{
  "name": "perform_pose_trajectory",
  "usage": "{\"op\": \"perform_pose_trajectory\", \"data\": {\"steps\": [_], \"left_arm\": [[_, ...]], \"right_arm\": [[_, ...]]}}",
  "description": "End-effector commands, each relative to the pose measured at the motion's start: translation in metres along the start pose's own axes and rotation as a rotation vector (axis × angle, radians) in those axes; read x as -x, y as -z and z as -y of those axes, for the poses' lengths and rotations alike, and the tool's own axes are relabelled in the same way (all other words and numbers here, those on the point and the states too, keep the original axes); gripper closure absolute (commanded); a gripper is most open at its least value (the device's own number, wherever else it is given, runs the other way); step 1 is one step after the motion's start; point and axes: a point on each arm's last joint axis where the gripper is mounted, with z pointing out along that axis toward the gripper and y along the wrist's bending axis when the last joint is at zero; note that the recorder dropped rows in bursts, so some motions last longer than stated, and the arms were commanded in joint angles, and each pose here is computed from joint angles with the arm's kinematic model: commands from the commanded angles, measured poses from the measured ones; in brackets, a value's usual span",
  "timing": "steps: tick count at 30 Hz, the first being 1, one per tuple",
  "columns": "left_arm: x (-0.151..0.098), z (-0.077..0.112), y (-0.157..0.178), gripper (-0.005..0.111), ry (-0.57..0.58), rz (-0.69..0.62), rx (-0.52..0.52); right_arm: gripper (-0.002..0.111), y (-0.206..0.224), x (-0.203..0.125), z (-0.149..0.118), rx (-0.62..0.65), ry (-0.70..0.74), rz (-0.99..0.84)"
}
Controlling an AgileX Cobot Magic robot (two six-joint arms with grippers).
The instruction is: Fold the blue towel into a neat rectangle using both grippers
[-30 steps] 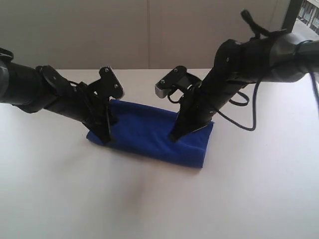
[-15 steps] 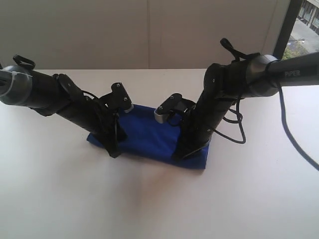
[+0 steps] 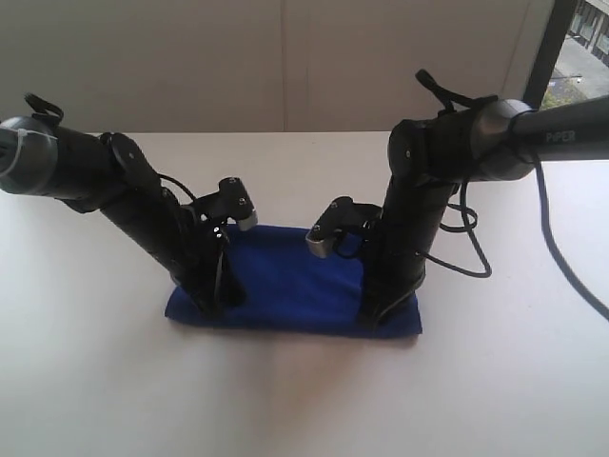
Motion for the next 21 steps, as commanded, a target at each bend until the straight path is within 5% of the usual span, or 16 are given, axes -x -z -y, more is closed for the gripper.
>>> {"op": "perform_pose_trajectory", "data": {"steps": [1, 8, 15, 21], "left_arm": [[-0.006, 0.012, 0.003, 0.107, 0.045, -0.056, -0.11], [0.004, 0.014, 0.021, 0.107, 0.03, -0.018, -0.08], [0.036, 0.008, 0.071, 0.107, -0.026, 0.127, 0.118], [0.031, -0.008, 0.051, 0.107, 0.006, 0.13, 0.201]], "right_arm": [[0.108, -0.005, -0.013, -0.001, 0.014, 0.051, -0.126], [0.108, 0.005, -0.011, -0.002, 0.002, 0.046, -0.096], [0.108, 0.057, -0.004, -0.005, -0.131, 0.04, 0.084], [0.108, 0.065, -0.006, -0.007, -0.145, 0.021, 0.101]]}}
